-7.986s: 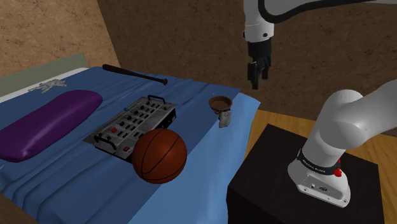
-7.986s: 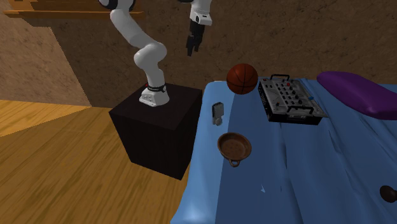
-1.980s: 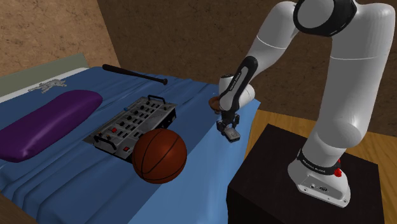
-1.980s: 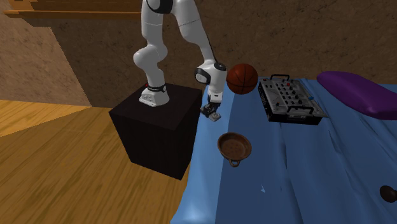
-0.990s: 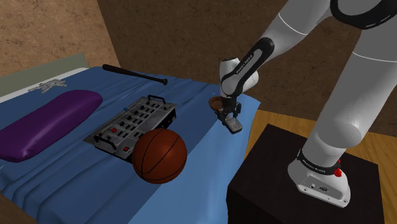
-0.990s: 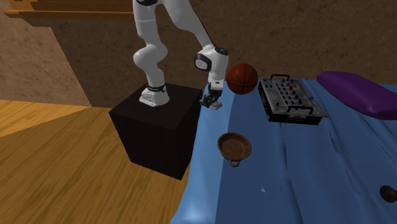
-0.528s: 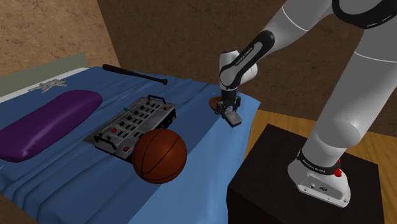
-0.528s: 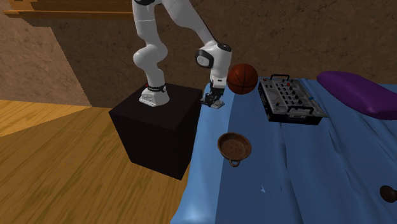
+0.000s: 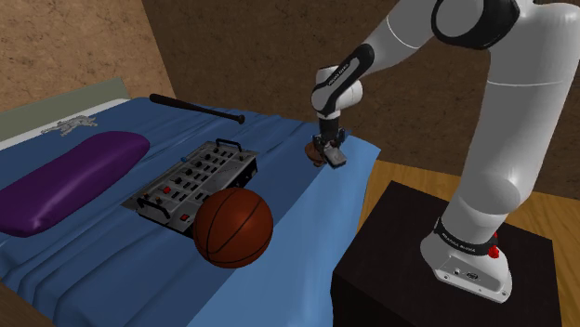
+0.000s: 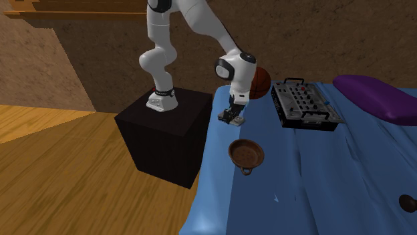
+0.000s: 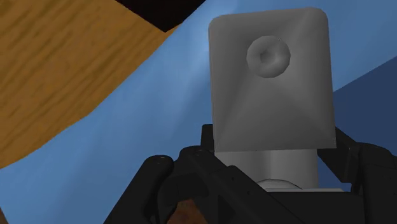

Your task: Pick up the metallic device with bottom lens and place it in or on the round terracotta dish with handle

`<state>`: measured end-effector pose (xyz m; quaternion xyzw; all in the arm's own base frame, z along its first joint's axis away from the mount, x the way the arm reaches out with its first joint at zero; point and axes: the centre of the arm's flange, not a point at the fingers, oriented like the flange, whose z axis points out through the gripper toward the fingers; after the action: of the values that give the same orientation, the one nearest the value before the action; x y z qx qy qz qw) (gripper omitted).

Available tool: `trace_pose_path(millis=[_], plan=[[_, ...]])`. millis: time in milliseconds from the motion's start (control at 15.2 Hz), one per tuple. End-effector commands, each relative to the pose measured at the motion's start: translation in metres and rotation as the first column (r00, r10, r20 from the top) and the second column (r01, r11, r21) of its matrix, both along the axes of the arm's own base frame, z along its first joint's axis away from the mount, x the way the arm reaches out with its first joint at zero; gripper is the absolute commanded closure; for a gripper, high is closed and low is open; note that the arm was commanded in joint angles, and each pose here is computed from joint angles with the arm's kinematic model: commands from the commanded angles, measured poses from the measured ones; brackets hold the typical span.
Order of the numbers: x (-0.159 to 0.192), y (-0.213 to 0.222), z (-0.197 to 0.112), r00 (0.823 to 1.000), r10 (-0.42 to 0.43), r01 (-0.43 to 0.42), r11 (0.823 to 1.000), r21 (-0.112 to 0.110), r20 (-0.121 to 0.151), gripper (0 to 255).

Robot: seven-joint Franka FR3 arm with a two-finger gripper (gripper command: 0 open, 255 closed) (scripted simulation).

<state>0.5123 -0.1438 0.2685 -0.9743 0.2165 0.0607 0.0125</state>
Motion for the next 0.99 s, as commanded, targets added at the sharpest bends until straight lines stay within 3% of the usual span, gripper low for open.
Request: trace_pose_path(millis=[0, 660, 924], plan=[[0.019, -0.018, 0.002, 1.000, 0.001, -0.001, 1.000, 0.000, 0.000, 255], [0.106, -0.117, 0.003, 1.000, 0.001, -0.001, 1.000, 0.000, 0.000, 255], [0.110, -0.122, -0.013, 1.000, 0.001, -0.001, 1.000, 0.000, 0.000, 255]])
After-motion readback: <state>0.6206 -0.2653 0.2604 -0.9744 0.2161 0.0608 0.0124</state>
